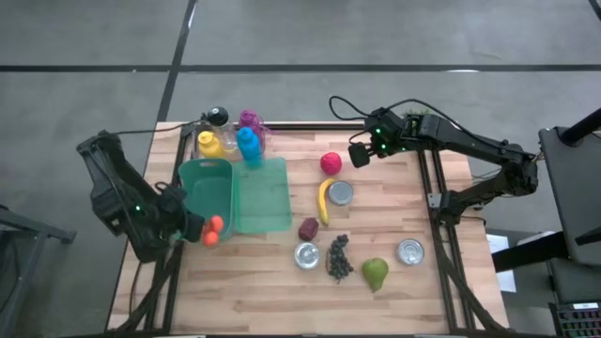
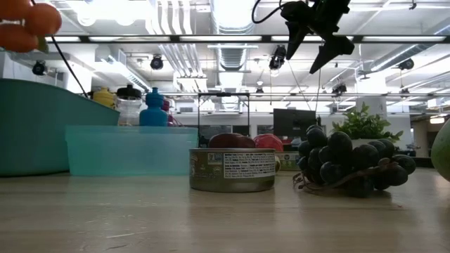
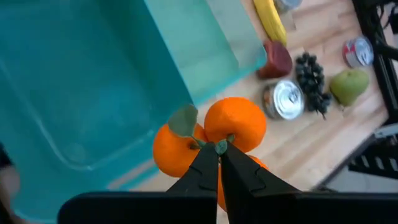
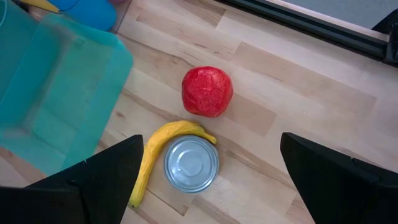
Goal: Pick & Place Food Item
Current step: Put the tangerine into the green bin
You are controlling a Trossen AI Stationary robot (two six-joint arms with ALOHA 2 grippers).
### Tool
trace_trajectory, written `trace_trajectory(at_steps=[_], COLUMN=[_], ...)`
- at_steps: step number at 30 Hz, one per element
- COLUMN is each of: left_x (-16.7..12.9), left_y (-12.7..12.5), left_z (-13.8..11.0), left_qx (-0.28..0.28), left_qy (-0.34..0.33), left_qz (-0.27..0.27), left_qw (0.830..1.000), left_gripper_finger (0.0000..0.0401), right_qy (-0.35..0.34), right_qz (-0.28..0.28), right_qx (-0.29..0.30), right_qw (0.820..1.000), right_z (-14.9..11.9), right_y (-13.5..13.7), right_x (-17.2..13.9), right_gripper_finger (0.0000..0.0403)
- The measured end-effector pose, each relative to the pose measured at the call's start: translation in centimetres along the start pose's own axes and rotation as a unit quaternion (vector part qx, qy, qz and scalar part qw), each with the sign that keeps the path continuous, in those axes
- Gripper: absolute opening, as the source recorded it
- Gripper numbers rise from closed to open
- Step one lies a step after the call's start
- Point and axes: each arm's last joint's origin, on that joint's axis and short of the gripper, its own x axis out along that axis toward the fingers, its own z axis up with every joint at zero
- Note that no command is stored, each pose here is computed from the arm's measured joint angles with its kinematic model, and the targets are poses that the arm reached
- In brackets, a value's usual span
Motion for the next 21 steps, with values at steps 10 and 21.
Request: trace_trajectory(at_steps=[10, 21], left_x=[0.2, 1.6], left_y=[0.1, 0.4], left_z=[0.8, 0.3], left_qx=[0.024, 0.025], left_qy=[-0.044, -0.034], left_qz=[0.004, 0.044], left_qw=[0.999, 0.998], left_gripper_finger=[0.0005, 0.0005], right_qy=[0.0, 0.0], right_qz=[0.0, 0.0], right_qx=[0.0, 0.0], right_qw=[1.0, 1.0], right_z=[0.0, 0.0], right_y=[0.0, 0.0], right_x=[0.0, 0.0], right_gripper_finger=[0.0378, 0.0378])
